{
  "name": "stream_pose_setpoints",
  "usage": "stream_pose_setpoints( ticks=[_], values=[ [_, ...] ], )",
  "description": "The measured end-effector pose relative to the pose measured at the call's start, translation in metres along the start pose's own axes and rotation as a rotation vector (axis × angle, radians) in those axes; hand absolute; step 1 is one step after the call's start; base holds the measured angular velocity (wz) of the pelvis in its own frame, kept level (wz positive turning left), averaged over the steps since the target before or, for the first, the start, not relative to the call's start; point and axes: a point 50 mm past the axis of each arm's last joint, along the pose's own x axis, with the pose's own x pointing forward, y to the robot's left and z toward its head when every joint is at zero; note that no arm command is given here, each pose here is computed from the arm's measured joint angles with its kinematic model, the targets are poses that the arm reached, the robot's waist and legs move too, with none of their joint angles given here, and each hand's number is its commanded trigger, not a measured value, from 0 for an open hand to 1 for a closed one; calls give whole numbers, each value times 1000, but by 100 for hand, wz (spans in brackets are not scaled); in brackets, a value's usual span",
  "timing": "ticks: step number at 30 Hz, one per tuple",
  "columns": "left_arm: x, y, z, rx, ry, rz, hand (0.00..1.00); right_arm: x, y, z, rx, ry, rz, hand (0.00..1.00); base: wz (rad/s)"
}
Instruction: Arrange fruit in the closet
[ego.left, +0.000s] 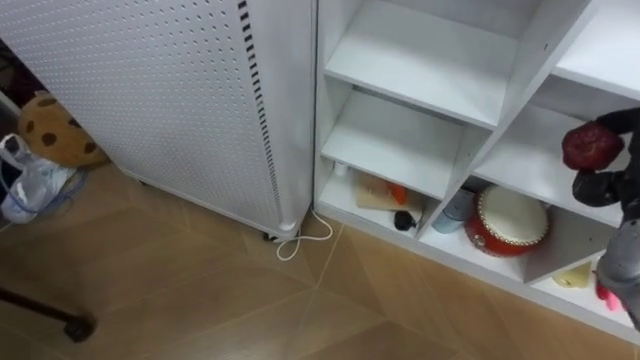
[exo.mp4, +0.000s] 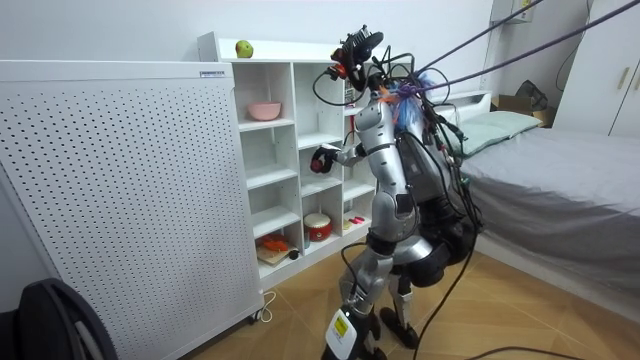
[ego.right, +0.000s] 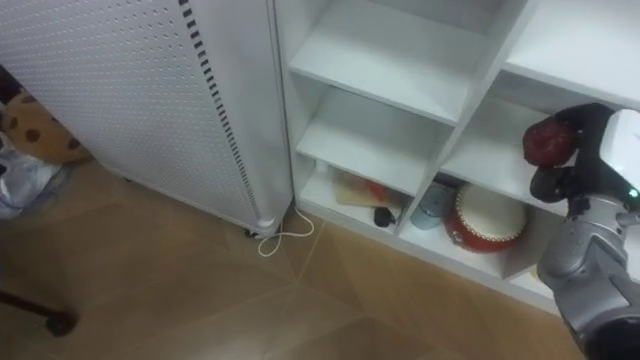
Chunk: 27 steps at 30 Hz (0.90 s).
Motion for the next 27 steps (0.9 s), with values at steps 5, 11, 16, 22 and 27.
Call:
stream_pose_setpoints(
  ticks=[5, 11, 16, 22, 27],
  values=[
    [-9, 0, -10, 7, -9, -9, 0, 6, -10, -5, -2, 18, -26, 32, 11],
    [-18, -2, -21, -1, 7, -24, 0, 10, -19, -17, 18, 101, -94, 0, 1],
    [-18, 2, -20, 4, 1, -8, 0, 13, -26, -21, 72, 180, -166, 0, 1],
    [-19, 2, -19, -16, 8, -7, 0, 13, -28, -24, 99, 211, -197, 0, -1],
    [-20, 3, -20, -28, 11, -7, 0, 13, -29, -25, 126, 237, -206, 0, 0]
  ],
)
